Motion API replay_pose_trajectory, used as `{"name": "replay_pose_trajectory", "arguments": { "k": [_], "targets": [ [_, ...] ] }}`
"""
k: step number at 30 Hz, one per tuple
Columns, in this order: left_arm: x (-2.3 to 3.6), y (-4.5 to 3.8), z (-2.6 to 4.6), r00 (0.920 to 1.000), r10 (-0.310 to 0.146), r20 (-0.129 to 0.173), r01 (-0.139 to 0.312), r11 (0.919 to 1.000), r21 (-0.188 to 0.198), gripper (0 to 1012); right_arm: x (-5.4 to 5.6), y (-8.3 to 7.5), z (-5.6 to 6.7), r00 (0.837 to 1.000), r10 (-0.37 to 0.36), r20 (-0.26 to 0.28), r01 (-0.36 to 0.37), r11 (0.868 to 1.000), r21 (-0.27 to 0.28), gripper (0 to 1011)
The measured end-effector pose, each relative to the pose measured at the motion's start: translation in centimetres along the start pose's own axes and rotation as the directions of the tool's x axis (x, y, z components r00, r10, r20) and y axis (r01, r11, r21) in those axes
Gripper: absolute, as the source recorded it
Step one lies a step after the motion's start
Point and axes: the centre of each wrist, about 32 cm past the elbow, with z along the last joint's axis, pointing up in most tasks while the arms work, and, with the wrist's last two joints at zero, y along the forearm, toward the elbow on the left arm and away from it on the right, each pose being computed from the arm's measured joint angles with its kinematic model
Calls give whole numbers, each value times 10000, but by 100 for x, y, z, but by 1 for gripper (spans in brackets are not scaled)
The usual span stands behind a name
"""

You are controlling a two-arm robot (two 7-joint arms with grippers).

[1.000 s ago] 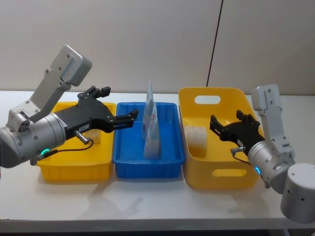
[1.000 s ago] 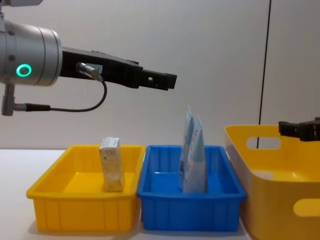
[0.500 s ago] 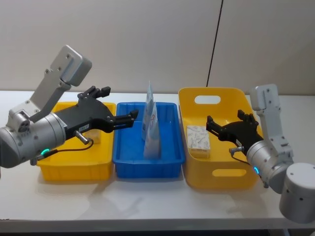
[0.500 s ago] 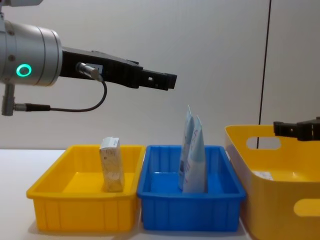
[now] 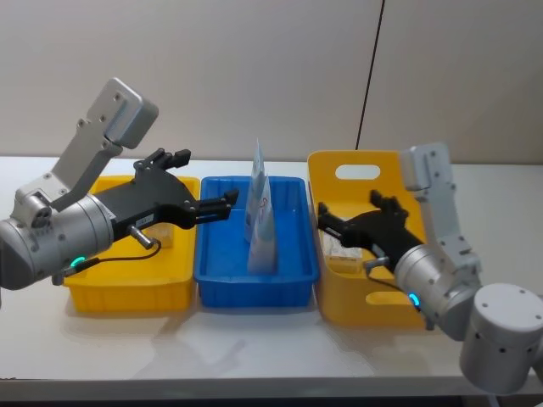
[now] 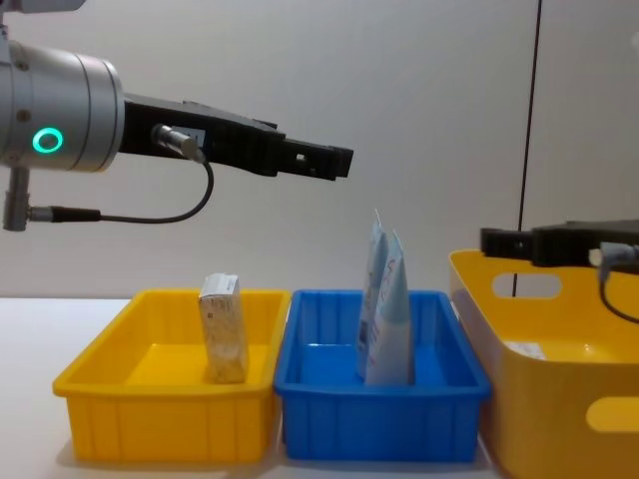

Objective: Bimanual collaborative sorting of washing and personal care products

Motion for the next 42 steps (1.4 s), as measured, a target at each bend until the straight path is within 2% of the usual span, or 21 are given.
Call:
{"name": "replay_pose_trajectory", "arguments": {
  "k": [7,15,21,33,42],
  "targets": [
    [0,0,0,10000,0,0,0,10000,0,1001,-171,-19,67,9977,675,-39,-675,9977,-75,1003],
    [0,0,0,10000,0,0,0,10000,0,1001,-289,7,102,9935,1137,83,-1134,9932,-280,1003],
    [0,0,0,10000,0,0,0,10000,-1,1001,-349,64,94,9920,1228,282,-1215,9917,-423,1003],
    [0,0,0,10000,0,0,0,10000,-1,1001,-520,329,-4,9910,1101,761,-1042,9915,-778,1003],
    [0,0,0,10000,0,1,0,10000,-1,1002,-608,504,-57,9903,952,1014,-865,9925,-869,1003]
  ]
}}
